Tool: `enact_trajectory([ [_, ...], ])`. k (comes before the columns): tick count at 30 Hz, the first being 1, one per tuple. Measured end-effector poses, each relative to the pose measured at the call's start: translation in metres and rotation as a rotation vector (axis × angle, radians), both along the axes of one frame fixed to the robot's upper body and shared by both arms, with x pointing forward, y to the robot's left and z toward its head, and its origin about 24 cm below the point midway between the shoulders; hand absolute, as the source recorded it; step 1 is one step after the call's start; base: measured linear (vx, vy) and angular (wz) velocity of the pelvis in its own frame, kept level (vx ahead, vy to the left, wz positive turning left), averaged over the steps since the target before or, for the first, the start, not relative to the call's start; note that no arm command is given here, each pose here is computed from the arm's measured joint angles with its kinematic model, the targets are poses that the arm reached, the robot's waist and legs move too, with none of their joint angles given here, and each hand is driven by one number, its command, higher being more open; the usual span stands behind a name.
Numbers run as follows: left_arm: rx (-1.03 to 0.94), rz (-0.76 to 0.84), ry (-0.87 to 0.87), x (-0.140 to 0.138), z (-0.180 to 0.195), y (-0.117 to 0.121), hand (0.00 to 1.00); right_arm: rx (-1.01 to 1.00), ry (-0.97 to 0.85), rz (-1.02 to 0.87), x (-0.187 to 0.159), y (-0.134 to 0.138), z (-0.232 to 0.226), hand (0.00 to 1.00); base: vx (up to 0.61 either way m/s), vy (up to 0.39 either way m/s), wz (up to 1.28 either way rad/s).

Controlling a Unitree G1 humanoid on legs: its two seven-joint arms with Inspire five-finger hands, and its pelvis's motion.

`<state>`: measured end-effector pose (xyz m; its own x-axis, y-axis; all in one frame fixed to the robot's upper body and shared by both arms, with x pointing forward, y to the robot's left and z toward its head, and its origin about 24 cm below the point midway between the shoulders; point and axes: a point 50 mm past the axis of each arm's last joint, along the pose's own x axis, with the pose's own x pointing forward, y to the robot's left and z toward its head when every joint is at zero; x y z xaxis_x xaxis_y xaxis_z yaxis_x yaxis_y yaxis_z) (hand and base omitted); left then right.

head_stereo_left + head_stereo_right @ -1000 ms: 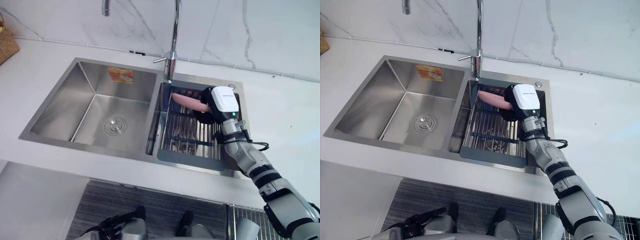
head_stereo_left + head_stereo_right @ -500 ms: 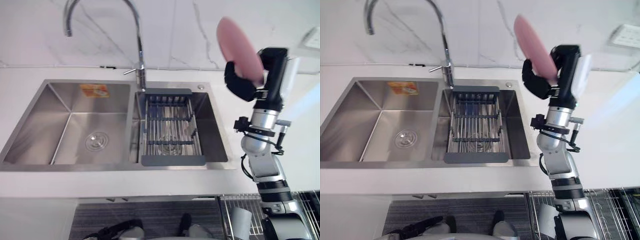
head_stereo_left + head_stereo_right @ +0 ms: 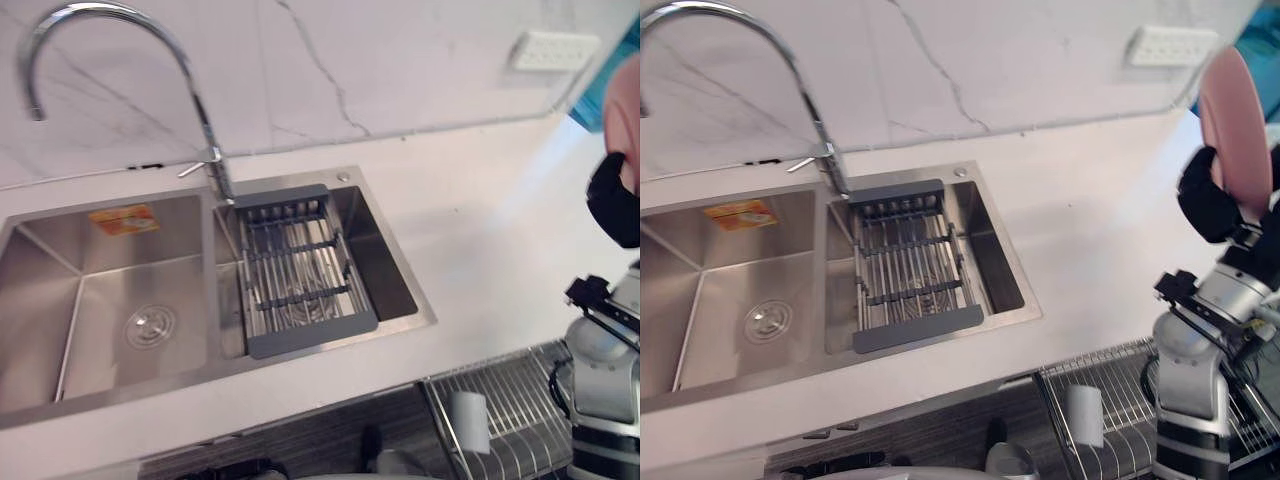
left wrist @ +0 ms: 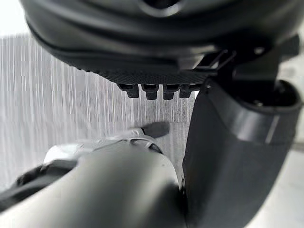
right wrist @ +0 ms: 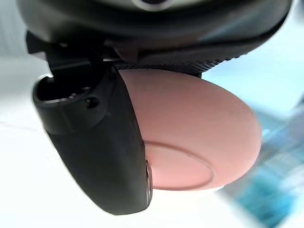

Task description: Walk over to the sink, pick up the cup, carry it to the dishwasher, place the cup inside the dishwasher, then close the dishwasher door

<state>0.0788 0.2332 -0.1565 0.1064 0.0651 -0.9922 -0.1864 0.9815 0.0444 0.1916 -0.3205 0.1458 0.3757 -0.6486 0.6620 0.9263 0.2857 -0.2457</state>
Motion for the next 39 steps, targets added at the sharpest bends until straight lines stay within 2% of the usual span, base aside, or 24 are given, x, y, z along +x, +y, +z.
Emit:
enact_trajectory([
  [2, 0.010, -0.023, -0.020, 0.006, 0.001, -0.001, 1.00, 0.028, 0.055, -0.078, -0.011, -0.005, -0.017, 0.00, -0.03, 0.015, -0.52],
  [6, -0.036, 0.087, -0.084, 0.004, -0.001, -0.014, 1.00, -0.011, 0.118, -0.174, -0.025, -0.004, -0.036, 0.00, -0.06, 0.034, -0.95],
  [8, -0.026, 0.120, -0.106, 0.007, 0.001, -0.008, 1.00, -0.028, 0.104, -0.204, -0.026, -0.002, -0.039, 0.00, -0.04, -0.052, -0.57],
  [10, 0.001, 0.121, -0.133, 0.021, 0.005, -0.002, 1.00, -0.047, 0.103, -0.232, -0.022, 0.003, -0.046, 0.00, -0.02, -0.174, -0.26],
  [14, -0.005, 0.162, -0.179, 0.040, 0.008, -0.010, 1.00, -0.033, 0.142, -0.138, 0.017, 0.026, -0.060, 0.00, -0.15, -0.016, -0.96],
  [16, 0.004, 0.183, -0.205, 0.044, 0.011, -0.003, 1.00, -0.021, 0.170, -0.158, 0.013, 0.024, -0.070, 0.00, -0.02, -0.059, -0.33],
  [22, -0.004, 0.225, -0.190, 0.038, 0.008, -0.005, 1.00, -0.024, 0.197, -0.106, 0.004, 0.029, -0.082, 0.00, -0.07, -0.042, -0.11],
  [30, -0.045, 0.231, -0.201, 0.039, 0.006, -0.021, 1.00, -0.039, 0.360, 0.033, 0.006, 0.044, -0.108, 0.00, -0.06, 0.035, 0.12],
  [39, -0.162, 0.112, -0.210, 0.042, 0.006, -0.035, 1.00, 0.066, 0.600, 0.018, 0.023, 0.038, -0.137, 0.00, -0.06, 0.052, 0.21],
])
